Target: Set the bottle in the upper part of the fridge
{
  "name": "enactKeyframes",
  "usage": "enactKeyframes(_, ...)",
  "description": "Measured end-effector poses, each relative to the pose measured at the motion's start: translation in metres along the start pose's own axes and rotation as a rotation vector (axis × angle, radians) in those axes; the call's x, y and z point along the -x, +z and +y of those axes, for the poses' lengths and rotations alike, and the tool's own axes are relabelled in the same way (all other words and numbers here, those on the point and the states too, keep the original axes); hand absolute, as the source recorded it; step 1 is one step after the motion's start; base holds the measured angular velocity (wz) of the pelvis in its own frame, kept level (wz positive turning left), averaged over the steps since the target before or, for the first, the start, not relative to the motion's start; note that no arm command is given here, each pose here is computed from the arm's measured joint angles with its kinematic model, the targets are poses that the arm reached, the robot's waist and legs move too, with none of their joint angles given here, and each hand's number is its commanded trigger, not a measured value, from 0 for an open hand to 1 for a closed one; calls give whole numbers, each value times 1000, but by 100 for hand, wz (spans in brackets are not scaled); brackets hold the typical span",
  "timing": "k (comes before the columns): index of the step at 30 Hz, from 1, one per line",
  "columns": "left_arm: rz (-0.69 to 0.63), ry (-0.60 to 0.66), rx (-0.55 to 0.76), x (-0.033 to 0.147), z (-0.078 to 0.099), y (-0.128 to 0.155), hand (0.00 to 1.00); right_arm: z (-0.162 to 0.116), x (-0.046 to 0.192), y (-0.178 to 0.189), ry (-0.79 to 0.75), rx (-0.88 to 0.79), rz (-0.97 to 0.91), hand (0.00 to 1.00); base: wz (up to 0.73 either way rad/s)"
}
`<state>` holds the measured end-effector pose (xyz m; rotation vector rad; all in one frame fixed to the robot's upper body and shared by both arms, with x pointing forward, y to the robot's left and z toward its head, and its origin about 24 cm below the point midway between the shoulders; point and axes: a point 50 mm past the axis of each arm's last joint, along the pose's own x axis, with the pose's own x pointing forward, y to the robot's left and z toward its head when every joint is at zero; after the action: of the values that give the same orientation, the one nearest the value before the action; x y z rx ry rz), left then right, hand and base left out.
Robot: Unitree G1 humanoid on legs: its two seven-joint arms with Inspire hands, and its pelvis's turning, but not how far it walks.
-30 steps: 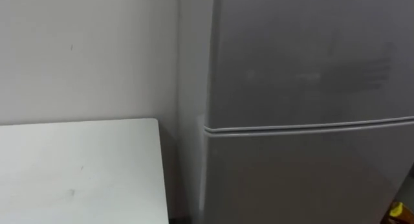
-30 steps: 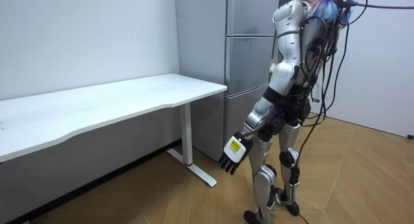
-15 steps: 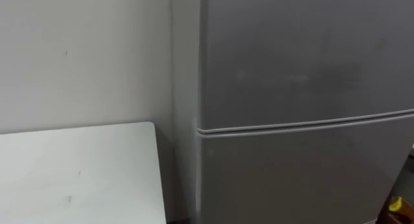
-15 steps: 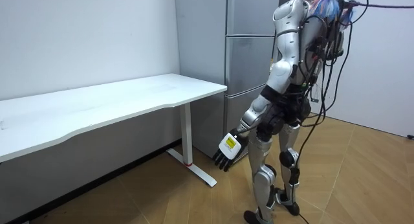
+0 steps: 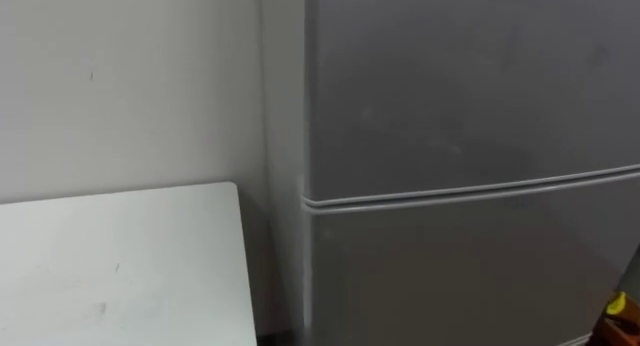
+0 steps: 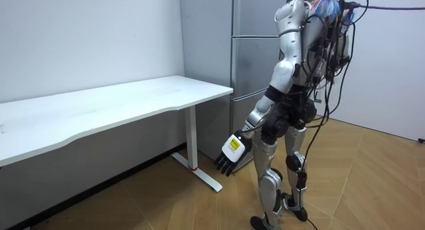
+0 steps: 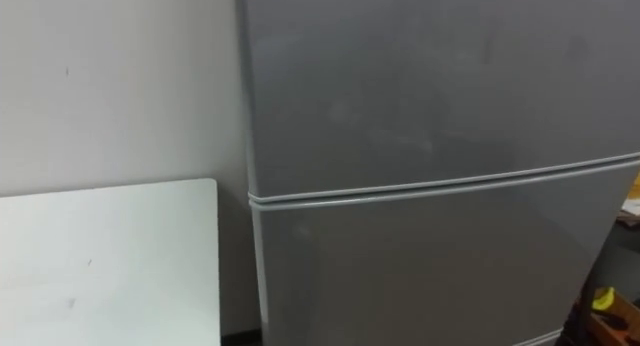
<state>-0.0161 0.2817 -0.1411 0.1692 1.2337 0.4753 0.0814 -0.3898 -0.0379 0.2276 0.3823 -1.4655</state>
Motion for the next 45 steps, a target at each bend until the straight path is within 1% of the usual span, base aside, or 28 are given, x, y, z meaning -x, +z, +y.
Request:
enactKeyframes(4, 39, -1, 58, 1, -7, -9, 0, -20, 8, -42, -46, 115, 118, 0, -5)
enactKeyframes(5, 49, -3, 54, 1, -9, -11, 0, -29, 11, -56, -68, 168, 157, 0, -5)
enactKeyframes(8, 68, -12, 34, 3, -16, -17, 0, -45, 22, -82, -84, 267, 231, 0, -4)
enactKeyframes(11, 78, -34, 4, 4, -21, -21, 0, -53, 30, -98, -96, 308, 284, 0, -2)
enactKeyframes(13, 77, -38, -1, 4, -22, -21, 0, -56, 32, -102, -94, 320, 299, 0, 0)
enactKeyframes(15, 78, -46, -12, 5, -23, -21, 0, -63, 35, -110, -88, 367, 322, 0, 0)
enactKeyframes(18, 76, -53, -10, 5, -26, -21, 0, -63, 40, -119, -54, 423, 336, 0, 0)
enactKeyframes(21, 68, -62, -15, 4, -30, -18, 0, -61, 46, -126, 15, 511, 335, 0, -1)
enactKeyframes(24, 58, -66, -30, 2, -32, -14, 0, -62, 52, -136, 109, 638, 342, 0, 0)
enactKeyframes(26, 53, -86, -64, 2, -37, -12, 0, -57, 60, -145, 214, 729, 345, 0, 0)
enactKeyframes(27, 51, -93, -73, 2, -39, -12, 0, -55, 63, -147, 240, 749, 345, 0, -3)
enactKeyframes(29, 40, -117, -94, 1, -46, -7, 0, -48, 74, -157, 370, 829, 347, 0, 0)
enactKeyframes(33, 16, -131, -97, 0, -51, -1, 0, -31, 83, -163, 558, 919, 330, 0, 0)
enactKeyframes(41, 30, -141, -119, 1, -53, -7, 0, -21, 94, -170, 723, 992, 334, 0, 6)
enactKeyframes(45, 23, -145, -130, 1, -54, -4, 0, -20, 96, -172, 756, 1024, 325, 0, 7)
